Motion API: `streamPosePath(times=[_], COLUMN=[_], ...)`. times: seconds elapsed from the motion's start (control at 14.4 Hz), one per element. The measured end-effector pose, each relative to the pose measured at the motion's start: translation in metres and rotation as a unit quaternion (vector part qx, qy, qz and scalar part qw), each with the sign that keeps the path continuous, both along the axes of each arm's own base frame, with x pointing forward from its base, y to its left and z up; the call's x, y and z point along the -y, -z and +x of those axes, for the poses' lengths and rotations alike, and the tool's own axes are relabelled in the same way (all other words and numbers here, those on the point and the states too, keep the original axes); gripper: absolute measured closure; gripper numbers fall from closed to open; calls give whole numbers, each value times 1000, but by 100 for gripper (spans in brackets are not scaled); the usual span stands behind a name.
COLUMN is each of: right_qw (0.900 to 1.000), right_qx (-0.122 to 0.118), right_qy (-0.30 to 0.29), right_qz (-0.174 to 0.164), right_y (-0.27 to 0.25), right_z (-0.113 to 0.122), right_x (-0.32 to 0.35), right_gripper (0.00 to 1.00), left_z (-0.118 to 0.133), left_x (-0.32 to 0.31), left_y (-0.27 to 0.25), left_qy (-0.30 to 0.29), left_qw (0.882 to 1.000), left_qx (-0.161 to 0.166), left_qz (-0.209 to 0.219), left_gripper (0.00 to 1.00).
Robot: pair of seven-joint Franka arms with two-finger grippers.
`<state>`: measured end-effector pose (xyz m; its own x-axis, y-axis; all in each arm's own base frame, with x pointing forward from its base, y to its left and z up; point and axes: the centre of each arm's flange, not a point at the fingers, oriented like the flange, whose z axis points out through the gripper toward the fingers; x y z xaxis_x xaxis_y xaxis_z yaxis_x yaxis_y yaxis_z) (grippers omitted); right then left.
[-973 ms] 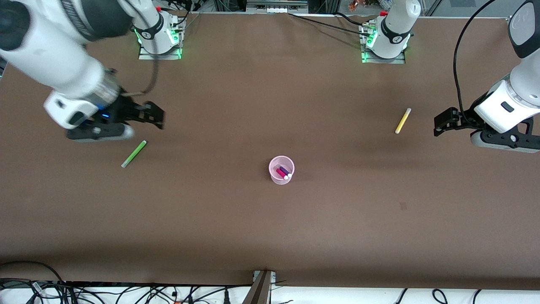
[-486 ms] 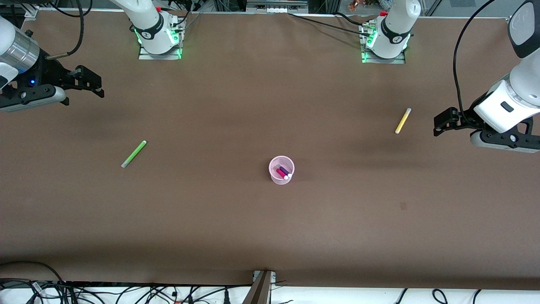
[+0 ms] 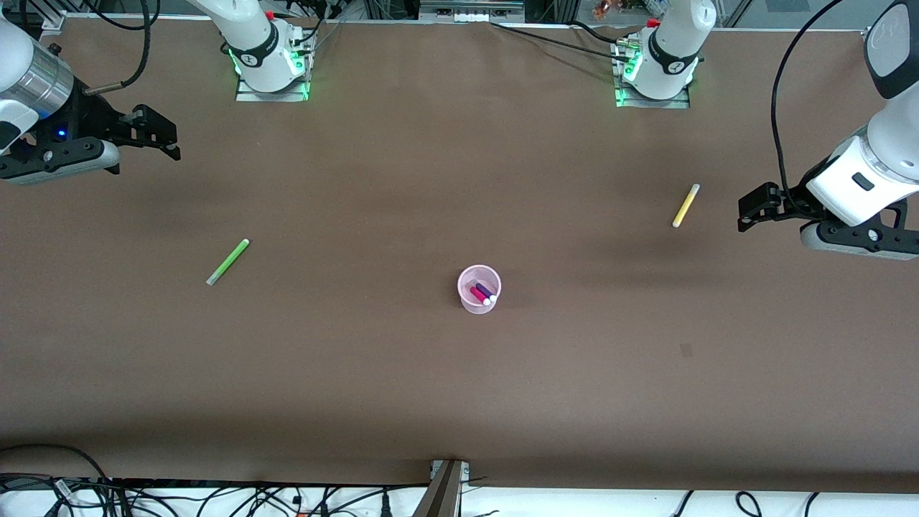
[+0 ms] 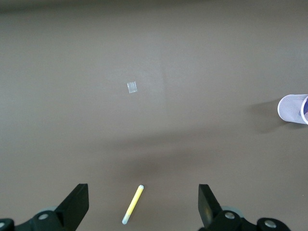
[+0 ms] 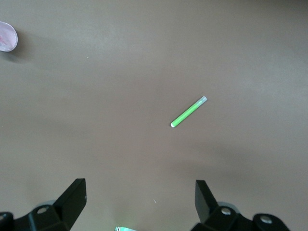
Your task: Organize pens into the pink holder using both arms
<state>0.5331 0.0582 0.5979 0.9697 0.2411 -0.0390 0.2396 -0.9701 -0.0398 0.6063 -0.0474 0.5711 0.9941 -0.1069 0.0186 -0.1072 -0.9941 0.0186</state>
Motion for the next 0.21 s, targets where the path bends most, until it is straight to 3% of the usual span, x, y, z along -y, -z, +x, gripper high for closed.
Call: streamPosePath(times=[0.21], right_qw=[1000], right_qx=[-4], right_qy=[6], right_qz=[0], right_y=[0], right_z=[0], right_x=[7], right_gripper=[0], left_z=[0], left_x=[0], left_y=[0], left_qy=[0], left_qw=[1000], left_qx=[0], left_qz=[0], left_gripper=[0])
